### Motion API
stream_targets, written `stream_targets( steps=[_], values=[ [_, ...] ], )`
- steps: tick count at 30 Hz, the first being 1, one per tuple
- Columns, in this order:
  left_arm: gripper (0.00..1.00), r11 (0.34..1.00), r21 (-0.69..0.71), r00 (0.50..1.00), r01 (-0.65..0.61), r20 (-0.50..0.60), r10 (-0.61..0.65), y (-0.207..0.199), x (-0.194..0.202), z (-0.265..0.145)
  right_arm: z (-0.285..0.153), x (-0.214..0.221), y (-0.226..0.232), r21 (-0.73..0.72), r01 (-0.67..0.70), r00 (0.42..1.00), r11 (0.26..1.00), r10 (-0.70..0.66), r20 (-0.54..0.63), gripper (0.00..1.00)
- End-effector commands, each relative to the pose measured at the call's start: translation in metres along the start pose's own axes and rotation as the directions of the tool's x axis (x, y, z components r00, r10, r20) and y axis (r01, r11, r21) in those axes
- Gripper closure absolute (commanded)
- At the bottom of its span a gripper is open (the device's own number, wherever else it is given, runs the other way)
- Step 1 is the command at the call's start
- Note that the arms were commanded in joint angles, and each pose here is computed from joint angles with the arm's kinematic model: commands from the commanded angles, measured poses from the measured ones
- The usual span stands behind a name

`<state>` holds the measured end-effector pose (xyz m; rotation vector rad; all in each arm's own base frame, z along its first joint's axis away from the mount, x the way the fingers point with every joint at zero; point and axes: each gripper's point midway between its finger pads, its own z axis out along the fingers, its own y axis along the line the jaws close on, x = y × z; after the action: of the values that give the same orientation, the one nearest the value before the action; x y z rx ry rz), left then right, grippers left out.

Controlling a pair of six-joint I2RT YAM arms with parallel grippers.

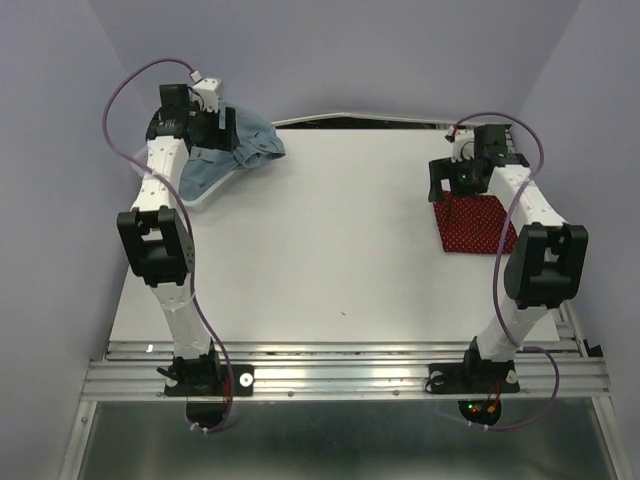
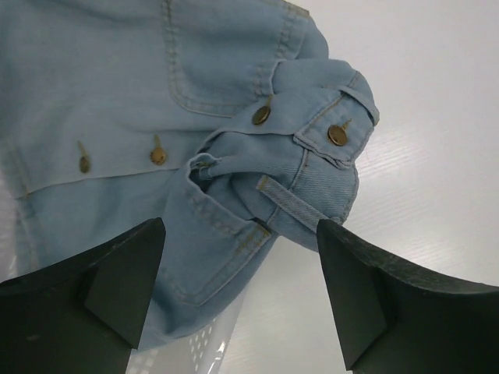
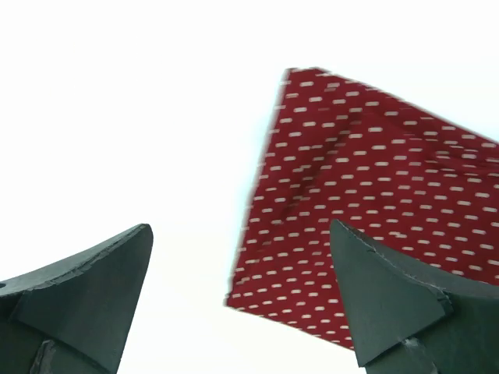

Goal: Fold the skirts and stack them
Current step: Neatly place the folded skirt to the corner, then grab the skirt from the pile

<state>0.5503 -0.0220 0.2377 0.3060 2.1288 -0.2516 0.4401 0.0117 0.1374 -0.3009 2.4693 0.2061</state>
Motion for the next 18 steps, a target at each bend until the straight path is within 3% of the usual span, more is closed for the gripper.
stream_targets(
  steps=[1, 5, 15, 17, 18],
  values=[
    [0.1, 0.979, 0.18, 0.994, -0.093, 0.075, 0.081, -0.034, -0.018, 0.002, -0.021, -0.009, 0.015, -0.04, -0.043, 0.999, 0.998, 0.043, 0.01, 0.0],
    [0.11, 0.971, 0.191, 0.989, -0.145, 0.03, 0.142, -0.043, 0.002, 0.019, -0.019, -0.004, 0.024, -0.067, -0.053, 0.999, 0.996, 0.053, -0.005, 0.0],
    [0.13, 0.983, 0.007, 0.977, -0.186, -0.106, 0.185, -0.016, 0.037, 0.071, -0.018, 0.0, 0.027, -0.08, -0.075, 0.997, 0.994, 0.074, -0.012, 0.0],
    [0.18, 0.98, -0.002, 0.974, -0.2, -0.107, 0.199, -0.014, 0.032, 0.074, -0.017, 0.0, 0.027, -0.079, -0.08, 0.997, 0.994, 0.079, -0.017, 0.0],
    [0.28, 0.98, -0.004, 0.975, -0.201, -0.099, 0.199, -0.014, 0.029, 0.073, -0.018, 0.0, 0.027, -0.078, -0.079, 0.997, 0.994, 0.078, -0.015, 0.0]
  ],
)
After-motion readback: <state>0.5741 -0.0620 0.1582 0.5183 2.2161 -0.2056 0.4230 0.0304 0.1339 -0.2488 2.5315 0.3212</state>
